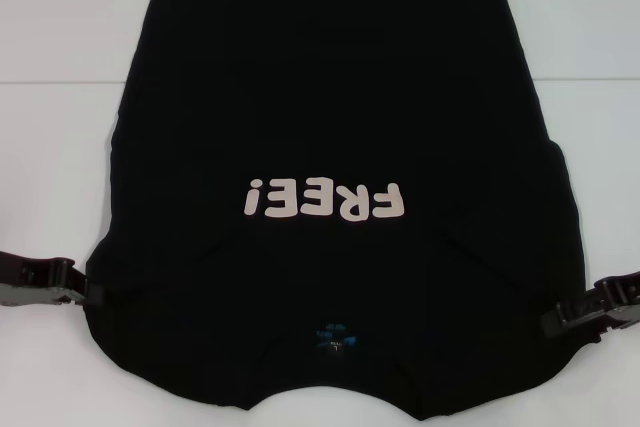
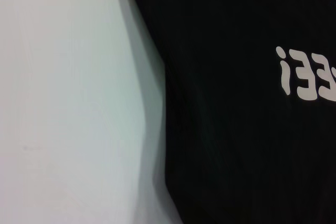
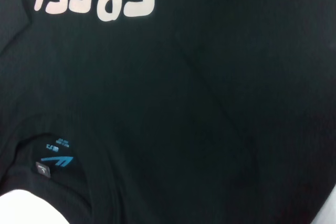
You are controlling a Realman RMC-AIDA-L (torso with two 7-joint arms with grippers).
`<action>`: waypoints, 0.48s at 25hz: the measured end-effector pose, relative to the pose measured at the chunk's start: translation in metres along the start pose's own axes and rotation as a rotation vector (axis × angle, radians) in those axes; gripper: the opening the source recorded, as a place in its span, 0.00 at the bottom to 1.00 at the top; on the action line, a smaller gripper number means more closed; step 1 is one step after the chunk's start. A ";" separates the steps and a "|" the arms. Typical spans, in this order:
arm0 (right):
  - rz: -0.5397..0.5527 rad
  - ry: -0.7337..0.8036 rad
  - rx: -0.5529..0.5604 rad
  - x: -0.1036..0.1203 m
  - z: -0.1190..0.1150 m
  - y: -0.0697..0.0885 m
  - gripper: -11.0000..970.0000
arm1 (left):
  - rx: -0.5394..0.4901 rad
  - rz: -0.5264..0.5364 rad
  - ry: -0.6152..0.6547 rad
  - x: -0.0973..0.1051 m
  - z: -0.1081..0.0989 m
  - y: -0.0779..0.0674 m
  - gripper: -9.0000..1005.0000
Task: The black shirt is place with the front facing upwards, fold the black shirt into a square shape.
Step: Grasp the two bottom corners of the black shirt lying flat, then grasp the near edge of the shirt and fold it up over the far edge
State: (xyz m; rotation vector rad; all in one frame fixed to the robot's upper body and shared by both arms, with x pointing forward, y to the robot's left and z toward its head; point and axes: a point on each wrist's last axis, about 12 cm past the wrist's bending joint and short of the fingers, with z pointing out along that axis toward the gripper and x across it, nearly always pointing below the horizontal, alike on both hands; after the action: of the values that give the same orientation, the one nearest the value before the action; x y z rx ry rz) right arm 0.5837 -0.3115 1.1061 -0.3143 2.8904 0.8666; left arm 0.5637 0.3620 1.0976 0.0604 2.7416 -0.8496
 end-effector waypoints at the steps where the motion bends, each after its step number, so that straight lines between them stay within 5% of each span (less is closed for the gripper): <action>1: -0.001 0.001 -0.001 0.000 0.001 0.000 0.85 | 0.000 0.000 0.000 0.000 0.000 0.000 0.02; 12: -0.077 0.020 0.018 -0.010 0.014 0.015 0.75 | 0.002 0.004 0.000 0.000 0.000 0.000 0.02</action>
State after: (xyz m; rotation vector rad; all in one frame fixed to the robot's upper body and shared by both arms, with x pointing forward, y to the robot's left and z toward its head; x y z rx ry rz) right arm 0.5904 -0.2901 1.1036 -0.4318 2.8810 0.8293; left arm 0.5636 0.3619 1.0977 0.0658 2.7393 -0.8517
